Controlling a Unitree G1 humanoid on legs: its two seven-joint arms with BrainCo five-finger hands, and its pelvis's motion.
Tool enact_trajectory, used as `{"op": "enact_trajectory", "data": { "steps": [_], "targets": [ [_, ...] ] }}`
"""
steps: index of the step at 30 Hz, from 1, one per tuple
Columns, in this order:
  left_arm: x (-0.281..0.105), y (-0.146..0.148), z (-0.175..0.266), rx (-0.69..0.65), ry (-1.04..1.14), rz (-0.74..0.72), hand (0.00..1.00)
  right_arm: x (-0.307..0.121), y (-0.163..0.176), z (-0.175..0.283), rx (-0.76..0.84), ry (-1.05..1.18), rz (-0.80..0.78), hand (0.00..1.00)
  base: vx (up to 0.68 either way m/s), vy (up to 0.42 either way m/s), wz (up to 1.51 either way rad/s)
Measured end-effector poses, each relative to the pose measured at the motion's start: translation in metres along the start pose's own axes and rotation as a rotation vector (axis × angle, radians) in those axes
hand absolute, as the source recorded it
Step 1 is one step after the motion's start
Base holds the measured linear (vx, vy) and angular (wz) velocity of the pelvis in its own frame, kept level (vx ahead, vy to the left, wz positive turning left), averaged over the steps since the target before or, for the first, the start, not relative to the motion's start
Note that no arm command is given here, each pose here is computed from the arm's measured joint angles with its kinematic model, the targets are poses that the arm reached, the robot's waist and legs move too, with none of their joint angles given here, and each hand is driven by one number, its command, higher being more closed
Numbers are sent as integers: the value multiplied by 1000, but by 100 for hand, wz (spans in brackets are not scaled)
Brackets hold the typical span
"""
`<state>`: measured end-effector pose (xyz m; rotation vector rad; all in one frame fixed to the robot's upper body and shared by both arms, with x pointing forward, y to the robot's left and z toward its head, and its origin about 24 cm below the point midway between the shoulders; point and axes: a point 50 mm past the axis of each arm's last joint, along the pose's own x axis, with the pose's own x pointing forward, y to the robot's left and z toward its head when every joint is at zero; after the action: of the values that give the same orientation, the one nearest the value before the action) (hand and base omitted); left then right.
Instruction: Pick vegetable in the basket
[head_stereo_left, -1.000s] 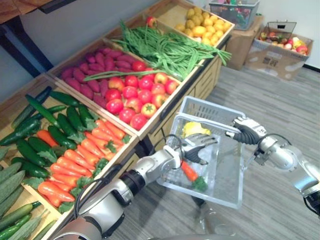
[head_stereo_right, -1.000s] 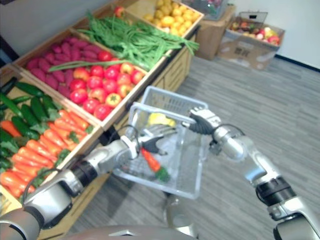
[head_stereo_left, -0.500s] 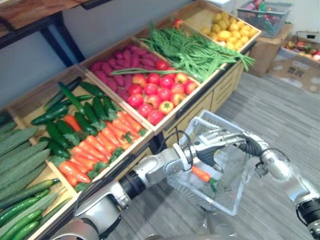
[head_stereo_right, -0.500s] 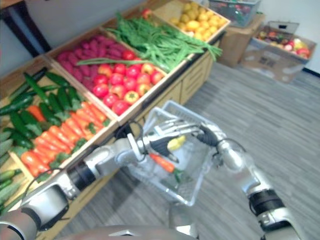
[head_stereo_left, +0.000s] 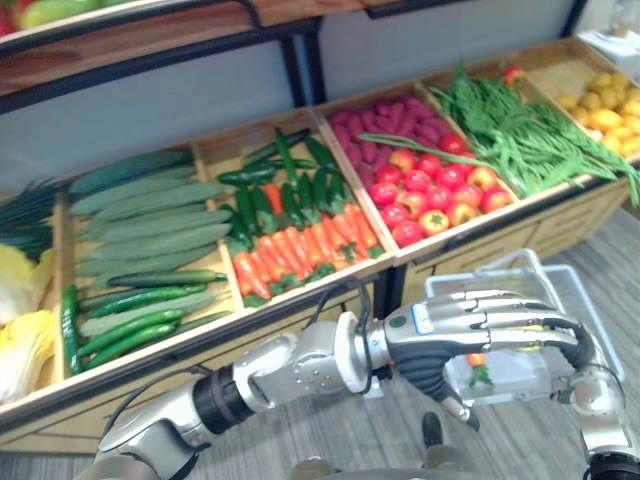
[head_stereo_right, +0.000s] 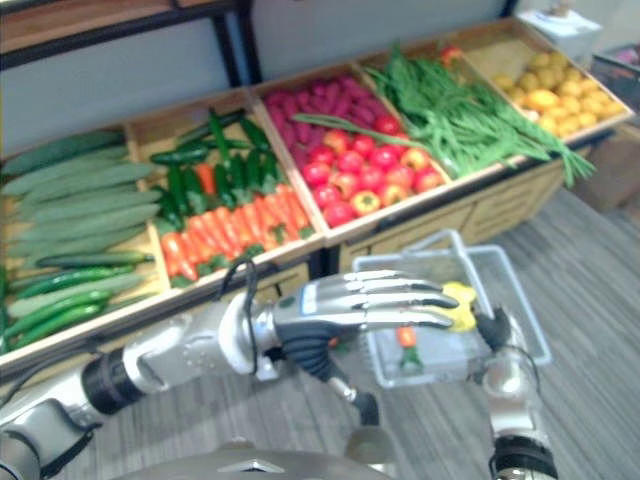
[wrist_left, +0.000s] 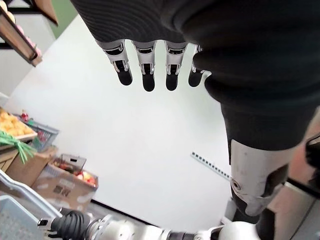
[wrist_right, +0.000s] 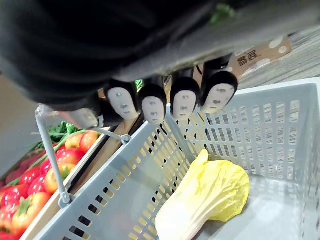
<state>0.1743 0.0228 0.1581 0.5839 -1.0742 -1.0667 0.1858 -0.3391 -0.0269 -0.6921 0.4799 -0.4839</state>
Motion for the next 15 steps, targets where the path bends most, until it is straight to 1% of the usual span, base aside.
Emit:
{"op": "enact_trajectory", "data": {
  "steps": [2,4,5,7,8,9,11,12,14,15],
  "targets": [
    [-6,5,4,4,13,44,0,-4,-2,-16,66,82,-44,100,-14,7,70],
    [-20,16,2,30,81,136,0,-16,-1,-44,151,209,-104,100,-11,-1,68],
    [-25,19,1,39,108,164,0,-19,1,-50,168,241,-111,100,-9,-14,54],
    [-48,31,-6,74,231,297,0,-33,12,-71,228,351,-114,100,7,-40,51],
    [-64,37,-9,98,325,385,0,-41,21,-82,250,414,-100,100,17,-52,46],
    [-73,40,-11,108,370,436,0,-46,25,-89,271,450,-97,100,26,-60,54],
    [-106,46,-16,138,551,636,0,-69,42,-112,300,592,-63,100,36,-72,47],
    [-115,46,-18,145,607,692,0,-75,46,-118,318,629,-57,100,39,-78,29],
    [-155,40,-29,149,836,884,0,-94,60,-131,332,732,-20,100,28,-57,24],
    [-165,36,-32,151,901,914,0,-98,63,-134,332,755,-10,100,28,-43,19]
  ]
}}
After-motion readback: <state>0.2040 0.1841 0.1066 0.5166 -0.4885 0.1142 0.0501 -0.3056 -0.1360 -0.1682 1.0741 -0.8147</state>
